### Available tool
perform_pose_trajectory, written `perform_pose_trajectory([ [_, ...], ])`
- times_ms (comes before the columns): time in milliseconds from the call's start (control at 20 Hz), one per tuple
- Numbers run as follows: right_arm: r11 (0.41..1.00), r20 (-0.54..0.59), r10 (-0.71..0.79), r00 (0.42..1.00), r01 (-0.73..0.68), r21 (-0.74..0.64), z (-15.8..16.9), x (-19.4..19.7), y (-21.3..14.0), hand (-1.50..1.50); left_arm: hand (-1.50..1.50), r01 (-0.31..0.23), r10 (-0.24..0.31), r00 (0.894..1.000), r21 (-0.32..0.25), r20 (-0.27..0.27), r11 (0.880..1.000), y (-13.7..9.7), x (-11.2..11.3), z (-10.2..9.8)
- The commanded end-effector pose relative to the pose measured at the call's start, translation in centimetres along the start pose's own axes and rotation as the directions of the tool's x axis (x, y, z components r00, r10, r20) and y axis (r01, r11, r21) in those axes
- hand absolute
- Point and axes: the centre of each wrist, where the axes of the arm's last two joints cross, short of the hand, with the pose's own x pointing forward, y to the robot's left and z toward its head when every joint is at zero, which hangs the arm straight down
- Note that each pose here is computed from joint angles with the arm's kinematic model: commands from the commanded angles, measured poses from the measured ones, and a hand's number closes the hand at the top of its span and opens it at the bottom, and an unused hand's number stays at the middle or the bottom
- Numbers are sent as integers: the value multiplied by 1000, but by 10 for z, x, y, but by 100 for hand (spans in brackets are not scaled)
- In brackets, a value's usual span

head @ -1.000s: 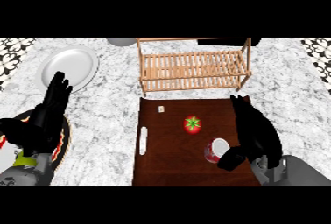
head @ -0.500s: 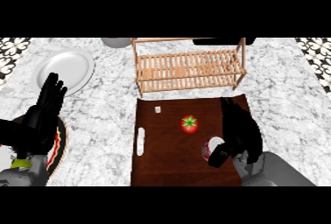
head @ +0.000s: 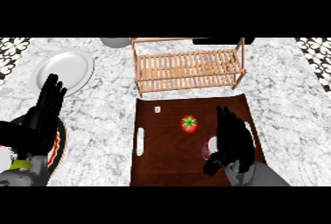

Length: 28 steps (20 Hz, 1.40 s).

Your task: Pick the can from the tray and place it in the tiered shelf

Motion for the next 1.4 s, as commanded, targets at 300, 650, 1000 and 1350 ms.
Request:
perform_pose_trajectory([
  [300, 1000, -166, -5, 986, 2, -16, -2, 3, 19, -150, 0, -19, 19, 1000, -3, 14, 1000, 11, 17, -8],
  [650, 1000, -176, -13, 984, 15, 13, -12, -5, 16, -150, 0, -9, 9, 1000, -2, 14, 1000, 2, 4, 3],
  [1000, 997, -135, 58, 989, -51, 51, -22, -5, 62, 150, 0, 0, 0, 1000, -4, 9, 1000, 13, -5, 1],
  [1350, 985, 24, 171, 985, -170, -35, -28, 37, 65, 150, 0, -7, 7, 1000, -18, 17, 1000, -8, 11, 3],
])
